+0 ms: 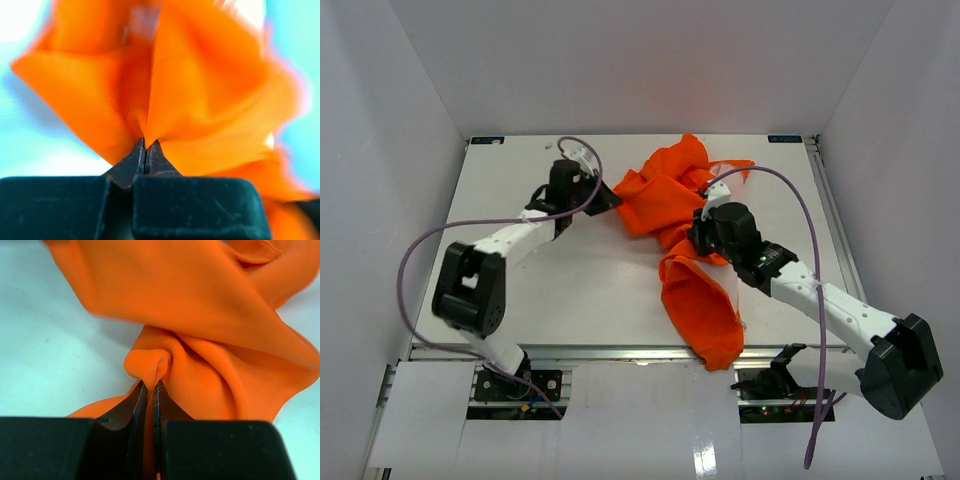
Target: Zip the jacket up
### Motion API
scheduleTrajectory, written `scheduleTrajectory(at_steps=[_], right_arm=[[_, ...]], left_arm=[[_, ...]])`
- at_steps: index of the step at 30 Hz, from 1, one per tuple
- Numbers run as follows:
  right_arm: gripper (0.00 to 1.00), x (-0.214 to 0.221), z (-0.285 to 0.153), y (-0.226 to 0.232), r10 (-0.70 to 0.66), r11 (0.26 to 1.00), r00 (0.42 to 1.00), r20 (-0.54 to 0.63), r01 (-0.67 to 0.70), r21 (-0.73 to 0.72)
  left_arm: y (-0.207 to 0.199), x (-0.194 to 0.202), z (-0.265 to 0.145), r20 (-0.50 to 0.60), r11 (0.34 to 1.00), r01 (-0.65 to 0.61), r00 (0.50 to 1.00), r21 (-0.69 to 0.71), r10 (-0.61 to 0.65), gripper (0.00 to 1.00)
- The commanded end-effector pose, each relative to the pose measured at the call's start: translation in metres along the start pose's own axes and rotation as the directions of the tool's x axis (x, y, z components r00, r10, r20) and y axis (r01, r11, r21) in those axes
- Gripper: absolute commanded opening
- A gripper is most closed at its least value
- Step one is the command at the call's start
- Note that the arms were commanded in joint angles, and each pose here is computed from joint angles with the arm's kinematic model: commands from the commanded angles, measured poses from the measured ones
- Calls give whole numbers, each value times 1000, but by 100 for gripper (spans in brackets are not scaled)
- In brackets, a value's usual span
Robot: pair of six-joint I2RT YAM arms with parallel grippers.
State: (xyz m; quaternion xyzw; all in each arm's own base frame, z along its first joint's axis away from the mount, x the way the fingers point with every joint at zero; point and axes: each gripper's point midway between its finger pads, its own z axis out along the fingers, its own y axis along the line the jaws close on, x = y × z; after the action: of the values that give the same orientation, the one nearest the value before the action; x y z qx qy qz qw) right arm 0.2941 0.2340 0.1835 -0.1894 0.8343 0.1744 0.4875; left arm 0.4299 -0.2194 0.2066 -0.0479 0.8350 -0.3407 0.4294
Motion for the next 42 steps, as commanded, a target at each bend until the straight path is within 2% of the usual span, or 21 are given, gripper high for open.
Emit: scheduleTrajectory(at_steps=[1, 5, 7, 10, 12, 16, 21, 24, 25, 27, 28, 29, 30, 33, 35, 36, 38, 40, 42], right_arm=[[8, -100, -45, 67, -47, 993, 969, 242, 71, -91], [8, -133, -112, 99, 61, 975, 928, 368, 23, -219], [8, -128, -122, 96, 102, 971, 918, 384, -9, -237], [8, -114, -124, 74, 165, 978, 898, 409, -96, -184], [8, -89, -110, 54, 188, 982, 898, 398, -160, -103], [8, -51, -76, 20, 224, 969, 915, 335, -246, 23], [8, -20, -32, -30, 247, 934, 936, 249, -298, 198], [8, 2, -18, -61, 280, 898, 936, 213, -334, 287], [8, 8, -14, -68, 287, 890, 937, 201, -338, 306], [8, 12, -11, -86, 286, 874, 939, 192, -337, 350], [12, 11, -9, -91, 283, 874, 941, 184, -332, 354], [19, 9, -8, -94, 278, 880, 945, 174, -323, 348], [27, 6, -6, -95, 267, 889, 949, 166, -309, 339], [52, -18, -9, -100, 217, 899, 968, 123, -248, 362], [62, -32, -17, -97, 199, 905, 972, 121, -230, 357], [66, -42, -25, -93, 196, 912, 971, 136, -231, 338], [72, -53, -38, -81, 189, 932, 969, 158, -228, 283], [73, -58, -48, -55, 183, 965, 969, 166, -209, 157], [73, -50, -51, -13, 164, 986, 977, 140, -167, 13]], left_arm=[[-96, -179, -180, 473, 989, -118, 869, -85, 144, 0], [-158, -231, -285, 619, 983, -171, 765, -67, 175, 0], [-167, -239, -300, 642, 981, -180, 745, -68, 181, 0], [-178, -242, -305, 655, 976, -213, 733, -35, 183, 0], [-181, -242, -286, 639, 971, -238, 747, -1, 183, 0], [-164, -236, -214, 561, 969, -245, 806, 25, 190, 0], [-108, -204, -103, 413, 968, -251, 880, -18, 236, 0], [-75, -184, -48, 370, 960, -279, 889, -32, 270, 0], [-56, -169, -22, 322, 959, -278, 905, -47, 278, 0], [-43, -158, 3, 273, 955, -294, 916, -39, 293, 0], [-33, -151, 16, 242, 955, -293, 925, -40, 294, 2], [-22, -141, 30, 204, 957, -287, 935, -45, 290, 4], [-14, -137, 36, 183, 958, -282, 940, -52, 287, 11], [-2, -132, 38, 161, 961, -269, 947, -69, 277, 42], [-2, -133, 26, 173, 961, -258, 947, -95, 271, 61], [-1, -136, 19, 182, 961, -250, 946, -119, 269, 68], [3, -135, 2, 175, 959, -225, 951, -172, 254, 73], [6, -134, -22, 188, 955, -188, 954, -228, 232, 73], [19, -112, -48, 195, 953, -137, 961, -272, 194, 73]])
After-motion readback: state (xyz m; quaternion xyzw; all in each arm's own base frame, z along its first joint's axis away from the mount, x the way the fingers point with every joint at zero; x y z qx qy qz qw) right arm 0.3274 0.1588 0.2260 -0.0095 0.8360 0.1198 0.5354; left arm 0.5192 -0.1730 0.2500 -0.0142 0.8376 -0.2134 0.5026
